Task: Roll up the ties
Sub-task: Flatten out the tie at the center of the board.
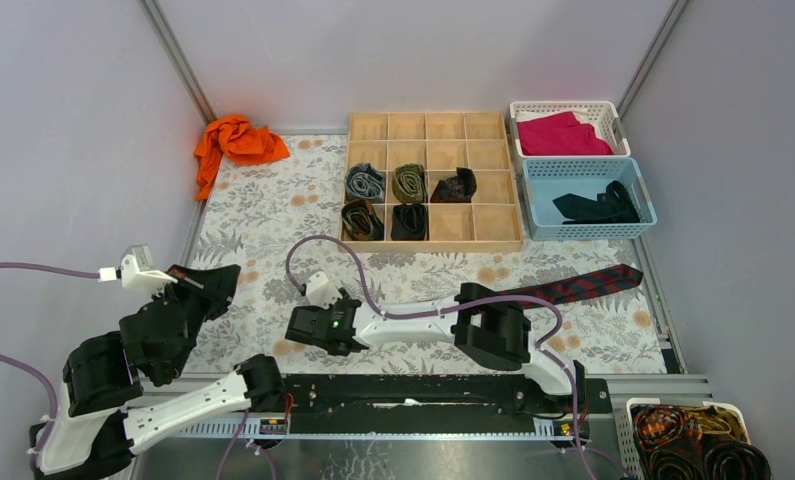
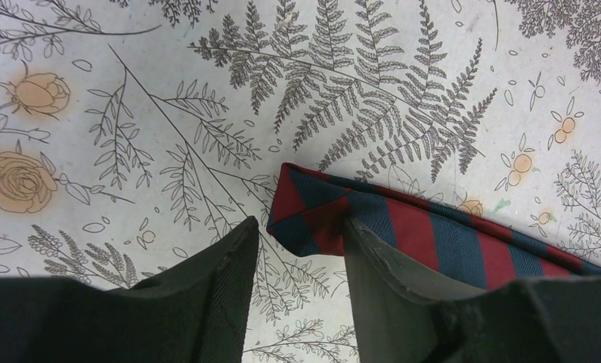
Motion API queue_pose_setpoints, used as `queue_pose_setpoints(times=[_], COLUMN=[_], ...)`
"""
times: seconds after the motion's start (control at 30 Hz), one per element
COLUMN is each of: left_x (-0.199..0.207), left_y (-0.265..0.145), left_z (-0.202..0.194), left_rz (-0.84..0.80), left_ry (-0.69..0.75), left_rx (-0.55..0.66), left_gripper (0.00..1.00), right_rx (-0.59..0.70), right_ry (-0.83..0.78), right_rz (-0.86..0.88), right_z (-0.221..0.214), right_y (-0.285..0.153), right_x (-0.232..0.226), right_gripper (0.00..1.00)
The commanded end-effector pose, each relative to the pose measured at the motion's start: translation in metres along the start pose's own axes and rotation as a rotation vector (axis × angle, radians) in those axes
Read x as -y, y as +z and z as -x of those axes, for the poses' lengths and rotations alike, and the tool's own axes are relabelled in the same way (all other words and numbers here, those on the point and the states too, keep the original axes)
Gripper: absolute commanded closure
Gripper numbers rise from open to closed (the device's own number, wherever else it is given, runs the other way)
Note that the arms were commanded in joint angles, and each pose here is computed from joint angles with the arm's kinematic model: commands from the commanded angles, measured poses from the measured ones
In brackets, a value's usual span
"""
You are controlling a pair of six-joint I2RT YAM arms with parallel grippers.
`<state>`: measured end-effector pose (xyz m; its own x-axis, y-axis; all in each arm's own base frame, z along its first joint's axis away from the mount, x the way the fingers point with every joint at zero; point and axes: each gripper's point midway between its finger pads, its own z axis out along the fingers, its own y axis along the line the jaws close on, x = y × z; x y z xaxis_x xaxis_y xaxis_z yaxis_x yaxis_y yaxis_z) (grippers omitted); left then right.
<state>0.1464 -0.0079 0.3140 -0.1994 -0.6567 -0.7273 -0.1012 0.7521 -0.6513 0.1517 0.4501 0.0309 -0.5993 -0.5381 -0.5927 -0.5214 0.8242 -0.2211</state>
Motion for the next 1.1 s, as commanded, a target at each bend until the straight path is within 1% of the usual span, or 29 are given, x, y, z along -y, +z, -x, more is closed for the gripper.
queue_pose_setpoints(times=[0.0,0.17,0.3,0.43,0.5,0.6,0.7,0.8,0.93,1.07], left_x=[-0.01,-0.008,-0.004,0.003,0.007,0.013,0.019,0.024,0.035,0.045], left_y=[0.0,0.003,0.007,0.012,0.015,0.019,0.025,0.03,0.039,0.049], left_z=[0.001,-0.002,-0.008,-0.016,-0.02,-0.028,-0.036,-0.044,-0.056,-0.073], left_rz=[0.024,0.035,0.046,0.045,0.039,0.041,0.044,0.037,0.02,0.026], left_ry=[0.012,0.029,0.054,0.08,0.091,0.109,0.122,0.128,0.141,0.176], left_rx=[0.016,0.01,-0.004,-0.017,-0.024,-0.038,-0.048,-0.054,-0.066,-0.092], left_gripper=[0.93,0.93,0.93,0.96,0.99,1.0,1.0,1.0,1.0,1.0], right_rx=[0.02,0.006,-0.026,0.012,0.051,0.08,0.106,0.141,0.141,0.116], right_ry=[0.021,0.037,0.062,0.085,0.106,0.119,0.122,0.158,0.253,0.351], right_rz=[-0.02,-0.017,-0.016,0.028,0.098,0.189,0.338,0.487,0.643,0.753], right_z=[0.008,0.008,0.006,0.013,0.021,0.031,0.042,0.049,0.054,0.046], right_y=[0.0,0.006,0.012,0.008,0.0,-0.011,-0.028,-0.045,-0.048,-0.043], right_x=[-0.003,0.001,0.009,0.011,0.008,0.004,-0.006,-0.012,-0.002,0.015], right_gripper=[0.5,0.65,0.69,0.77,0.82,0.84,0.85,0.86,0.86,0.87])
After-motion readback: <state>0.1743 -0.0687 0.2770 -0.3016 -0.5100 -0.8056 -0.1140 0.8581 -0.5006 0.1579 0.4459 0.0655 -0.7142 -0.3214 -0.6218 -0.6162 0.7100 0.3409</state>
